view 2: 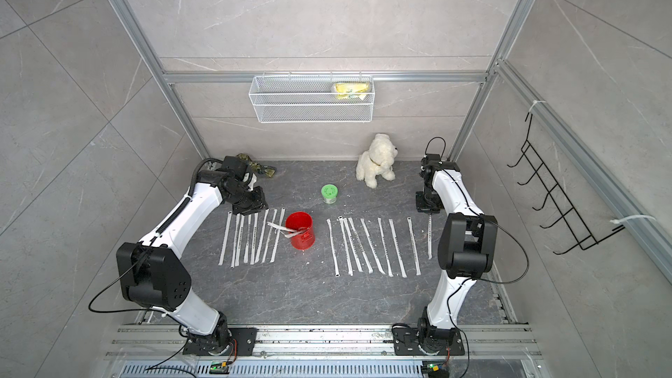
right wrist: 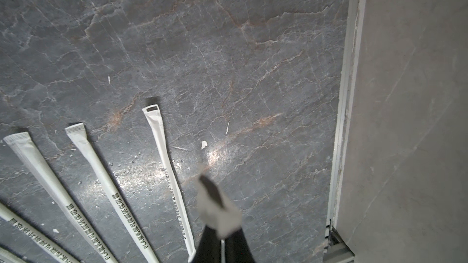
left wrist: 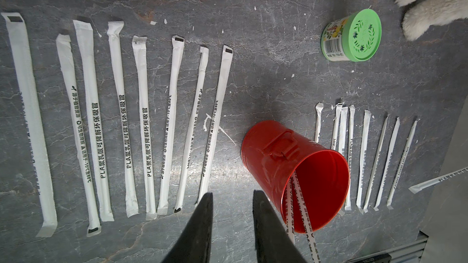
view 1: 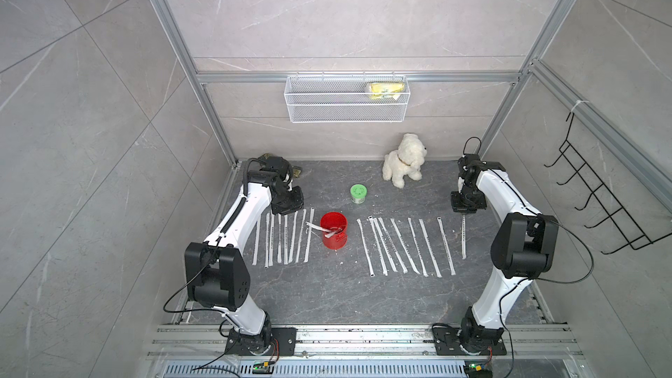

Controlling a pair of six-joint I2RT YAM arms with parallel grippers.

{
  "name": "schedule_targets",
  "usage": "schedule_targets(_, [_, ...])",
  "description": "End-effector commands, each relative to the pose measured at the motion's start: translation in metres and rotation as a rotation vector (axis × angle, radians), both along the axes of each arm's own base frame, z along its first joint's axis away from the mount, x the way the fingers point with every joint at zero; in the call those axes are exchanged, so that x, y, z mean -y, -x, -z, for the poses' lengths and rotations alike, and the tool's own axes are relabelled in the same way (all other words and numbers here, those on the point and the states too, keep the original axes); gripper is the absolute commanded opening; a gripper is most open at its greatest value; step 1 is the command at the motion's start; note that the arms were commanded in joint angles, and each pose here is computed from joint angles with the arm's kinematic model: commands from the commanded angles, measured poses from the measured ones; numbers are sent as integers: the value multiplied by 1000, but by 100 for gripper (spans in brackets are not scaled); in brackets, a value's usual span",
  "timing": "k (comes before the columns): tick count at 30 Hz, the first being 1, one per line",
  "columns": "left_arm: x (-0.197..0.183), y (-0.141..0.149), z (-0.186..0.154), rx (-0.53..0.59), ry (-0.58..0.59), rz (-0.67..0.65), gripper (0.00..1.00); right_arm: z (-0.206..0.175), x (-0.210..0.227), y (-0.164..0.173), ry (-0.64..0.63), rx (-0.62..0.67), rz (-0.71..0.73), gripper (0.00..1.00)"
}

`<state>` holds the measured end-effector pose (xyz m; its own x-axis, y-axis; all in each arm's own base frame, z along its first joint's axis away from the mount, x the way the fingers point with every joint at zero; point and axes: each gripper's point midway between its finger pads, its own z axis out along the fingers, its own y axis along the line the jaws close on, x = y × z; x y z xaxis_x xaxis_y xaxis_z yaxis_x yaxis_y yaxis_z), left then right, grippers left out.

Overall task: Take the straws out of the storage container
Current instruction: Place the straw at the center of the board.

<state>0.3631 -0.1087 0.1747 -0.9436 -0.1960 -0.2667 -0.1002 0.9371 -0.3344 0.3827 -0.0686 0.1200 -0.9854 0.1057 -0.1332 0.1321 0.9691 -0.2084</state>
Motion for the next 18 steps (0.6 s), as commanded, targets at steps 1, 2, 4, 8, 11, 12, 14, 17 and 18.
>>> schedule_targets(1, [7,-8,-7,27,21,38,32,4,2,10,21,-58,-12,8])
schedule_targets(2, [7,-8,-6,26,23,40,31,5,1,11,16,-63,-11,8])
schedule_targets(4, [8,-8,-5,23,25,41,31,9,0,17,8,-88,-7,8])
schedule_targets(8, [7,-6,-4,22,24,43,31,15,1,30,17,-129,10,9])
schedule_targets(11, [7,-6,-2,18,23,42,31,19,0,36,10,-164,21,9])
schedule_targets(12, [8,-6,-2,17,24,44,31,22,-1,38,5,-171,24,9])
schedule_targets(14, [8,-5,0,12,27,41,31,29,-2,41,-5,-197,29,10])
schedule_targets(17, [8,-5,2,8,26,41,31,40,-4,42,-18,-237,35,11])
schedule_targets(18, [8,-5,3,8,27,41,31,43,-4,42,-17,-250,39,11])
